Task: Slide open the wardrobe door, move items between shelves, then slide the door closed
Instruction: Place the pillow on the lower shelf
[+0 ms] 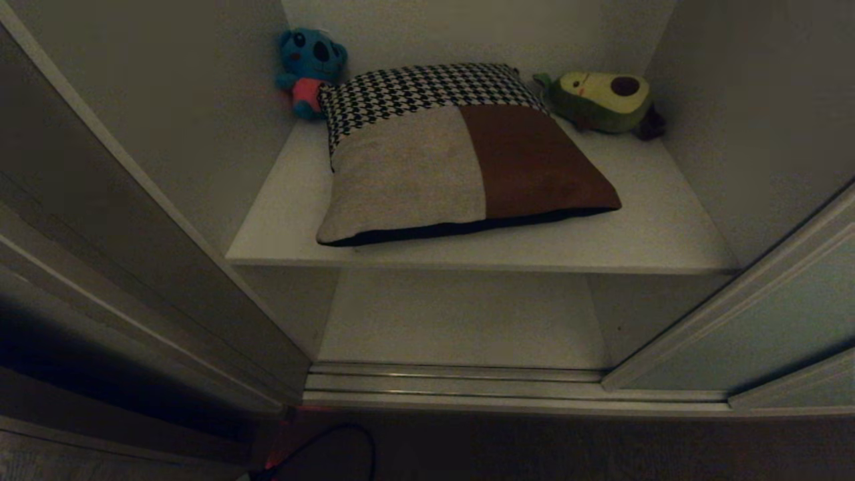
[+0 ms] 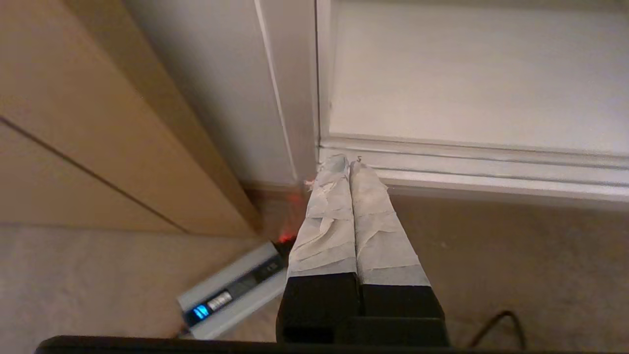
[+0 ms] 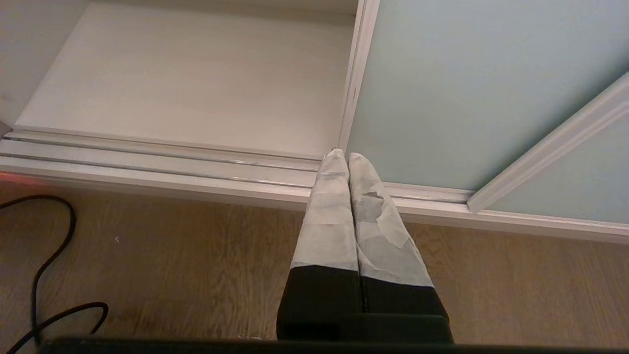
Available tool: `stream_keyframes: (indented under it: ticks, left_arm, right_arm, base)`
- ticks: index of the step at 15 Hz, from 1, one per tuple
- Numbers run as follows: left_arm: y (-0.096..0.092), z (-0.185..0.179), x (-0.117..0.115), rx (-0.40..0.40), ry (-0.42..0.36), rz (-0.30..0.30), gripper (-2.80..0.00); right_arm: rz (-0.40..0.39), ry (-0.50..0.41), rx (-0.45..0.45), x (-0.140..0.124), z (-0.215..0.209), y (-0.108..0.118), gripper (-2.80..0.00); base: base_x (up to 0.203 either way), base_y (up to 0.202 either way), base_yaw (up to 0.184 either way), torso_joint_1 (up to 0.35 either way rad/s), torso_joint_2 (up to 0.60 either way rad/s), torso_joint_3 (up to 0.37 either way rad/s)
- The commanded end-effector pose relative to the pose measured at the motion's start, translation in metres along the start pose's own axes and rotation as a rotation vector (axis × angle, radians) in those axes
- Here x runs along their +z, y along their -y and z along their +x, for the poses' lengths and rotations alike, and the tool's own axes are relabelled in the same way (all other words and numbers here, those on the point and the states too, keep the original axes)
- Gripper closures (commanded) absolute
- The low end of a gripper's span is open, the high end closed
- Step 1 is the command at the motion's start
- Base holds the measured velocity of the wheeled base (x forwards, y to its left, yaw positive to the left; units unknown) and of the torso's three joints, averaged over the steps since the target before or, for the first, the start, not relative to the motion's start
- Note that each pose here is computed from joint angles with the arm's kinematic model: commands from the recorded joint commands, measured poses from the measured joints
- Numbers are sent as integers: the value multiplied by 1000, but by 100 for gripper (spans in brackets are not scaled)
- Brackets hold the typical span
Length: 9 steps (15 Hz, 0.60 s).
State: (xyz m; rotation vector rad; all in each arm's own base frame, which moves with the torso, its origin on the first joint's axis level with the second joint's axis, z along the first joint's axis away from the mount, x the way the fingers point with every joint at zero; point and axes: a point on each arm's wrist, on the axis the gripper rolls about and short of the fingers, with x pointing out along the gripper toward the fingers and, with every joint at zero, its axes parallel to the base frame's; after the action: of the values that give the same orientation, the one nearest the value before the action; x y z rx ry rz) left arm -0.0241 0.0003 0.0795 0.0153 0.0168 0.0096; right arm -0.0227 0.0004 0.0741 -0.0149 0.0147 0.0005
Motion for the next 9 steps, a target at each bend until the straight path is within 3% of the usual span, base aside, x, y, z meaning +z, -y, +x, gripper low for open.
stream_keyframes:
  ticks: [1, 9]
  left_arm:
    - [0, 0, -3, -5, -11, 20, 0]
    - [0, 0, -3, -8, 3, 9, 0]
  right_arm:
    - [0, -4, 1, -1, 0, 0, 0]
    - [0, -2, 1, -1, 0, 0, 0]
  base:
    - [0, 0, 0, 0, 0, 0]
    - [0, 0, 0, 0, 0, 0]
